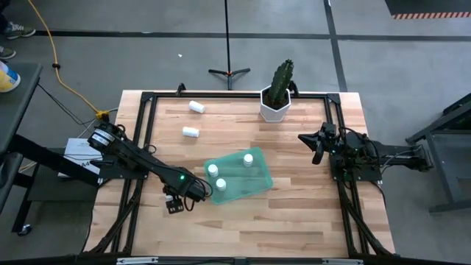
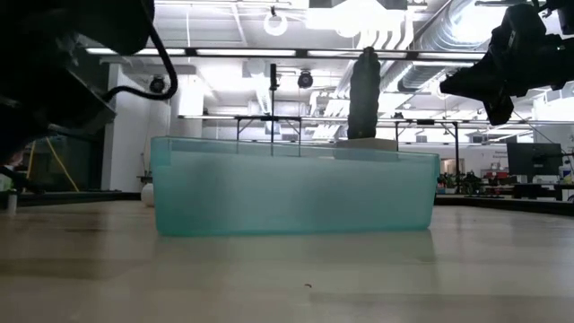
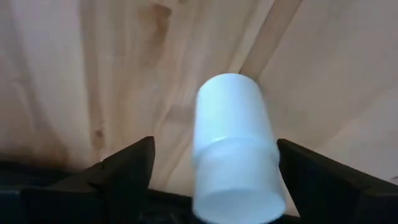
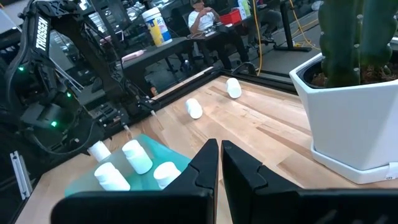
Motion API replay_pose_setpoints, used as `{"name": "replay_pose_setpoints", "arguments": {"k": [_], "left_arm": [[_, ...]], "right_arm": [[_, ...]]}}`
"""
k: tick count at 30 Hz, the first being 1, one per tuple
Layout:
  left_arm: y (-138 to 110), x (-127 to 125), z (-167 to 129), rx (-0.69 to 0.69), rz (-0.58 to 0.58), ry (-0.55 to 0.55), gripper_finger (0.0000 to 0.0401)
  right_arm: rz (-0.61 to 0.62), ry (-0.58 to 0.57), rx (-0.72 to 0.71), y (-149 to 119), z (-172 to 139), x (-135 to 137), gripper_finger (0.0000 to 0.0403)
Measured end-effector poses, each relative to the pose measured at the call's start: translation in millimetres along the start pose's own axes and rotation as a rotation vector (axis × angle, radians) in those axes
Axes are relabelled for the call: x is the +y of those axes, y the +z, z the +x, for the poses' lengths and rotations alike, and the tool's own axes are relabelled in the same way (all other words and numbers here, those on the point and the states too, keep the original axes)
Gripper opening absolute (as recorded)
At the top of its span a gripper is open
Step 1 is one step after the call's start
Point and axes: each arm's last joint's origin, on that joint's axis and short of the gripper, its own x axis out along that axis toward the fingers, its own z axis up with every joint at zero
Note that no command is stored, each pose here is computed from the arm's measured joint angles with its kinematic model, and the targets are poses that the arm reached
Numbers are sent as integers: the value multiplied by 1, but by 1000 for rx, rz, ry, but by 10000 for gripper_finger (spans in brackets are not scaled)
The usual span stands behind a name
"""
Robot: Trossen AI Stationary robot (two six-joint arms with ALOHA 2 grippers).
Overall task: Pick and place pill bottles into a basket
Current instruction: Put the bottom white pill bottle into the green bin
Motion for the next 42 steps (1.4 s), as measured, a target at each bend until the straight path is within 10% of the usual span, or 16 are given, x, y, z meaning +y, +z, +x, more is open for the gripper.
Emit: {"name": "replay_pose_setpoints", "arguments": {"k": [25,42], "left_arm": [[2,0,2,-20,16,-8,210],[21,10,-100,-205,101,46,210]], "right_arm": [[-7,0,0,0,0,0,12],[-8,0,0,0,0,0,12]]}}
